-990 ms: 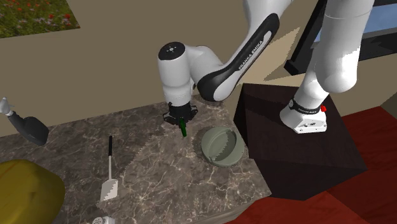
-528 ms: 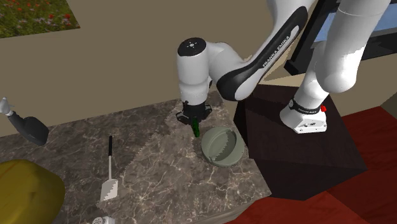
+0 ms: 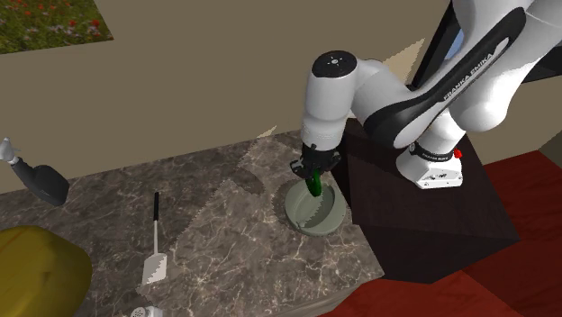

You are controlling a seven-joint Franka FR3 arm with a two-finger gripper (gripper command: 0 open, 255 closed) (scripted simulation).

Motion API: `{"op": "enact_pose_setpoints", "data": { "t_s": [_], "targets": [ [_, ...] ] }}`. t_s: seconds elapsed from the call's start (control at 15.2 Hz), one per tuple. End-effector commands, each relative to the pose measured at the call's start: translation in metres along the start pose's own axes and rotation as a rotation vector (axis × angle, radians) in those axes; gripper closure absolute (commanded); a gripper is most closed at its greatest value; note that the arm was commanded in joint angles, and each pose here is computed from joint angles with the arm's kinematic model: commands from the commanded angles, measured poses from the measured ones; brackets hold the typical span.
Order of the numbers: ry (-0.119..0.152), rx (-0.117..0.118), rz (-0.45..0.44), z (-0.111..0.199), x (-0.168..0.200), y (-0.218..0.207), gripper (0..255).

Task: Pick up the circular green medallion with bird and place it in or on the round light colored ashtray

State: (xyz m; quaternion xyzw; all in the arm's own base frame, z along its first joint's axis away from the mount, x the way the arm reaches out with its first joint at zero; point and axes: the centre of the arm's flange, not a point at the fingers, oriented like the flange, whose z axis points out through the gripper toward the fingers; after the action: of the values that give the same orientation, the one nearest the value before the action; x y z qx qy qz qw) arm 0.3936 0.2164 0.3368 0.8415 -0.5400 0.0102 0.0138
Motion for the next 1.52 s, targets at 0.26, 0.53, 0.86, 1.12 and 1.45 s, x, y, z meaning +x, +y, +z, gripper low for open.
{"op": "enact_pose_setpoints", "data": {
  "t_s": [0.26,0.53,0.86,1.12,1.45],
  "targets": [
    [-0.001,0.0,0.002,0.02,-0.013,0.02,255],
    [-0.001,0.0,0.002,0.041,-0.013,0.02,255],
    [-0.001,0.0,0.002,0.067,-0.014,0.02,255],
    [-0.001,0.0,0.002,0.085,-0.015,0.019,255],
    [-0.001,0.0,0.002,0.085,-0.015,0.019,255]
  ]
}}
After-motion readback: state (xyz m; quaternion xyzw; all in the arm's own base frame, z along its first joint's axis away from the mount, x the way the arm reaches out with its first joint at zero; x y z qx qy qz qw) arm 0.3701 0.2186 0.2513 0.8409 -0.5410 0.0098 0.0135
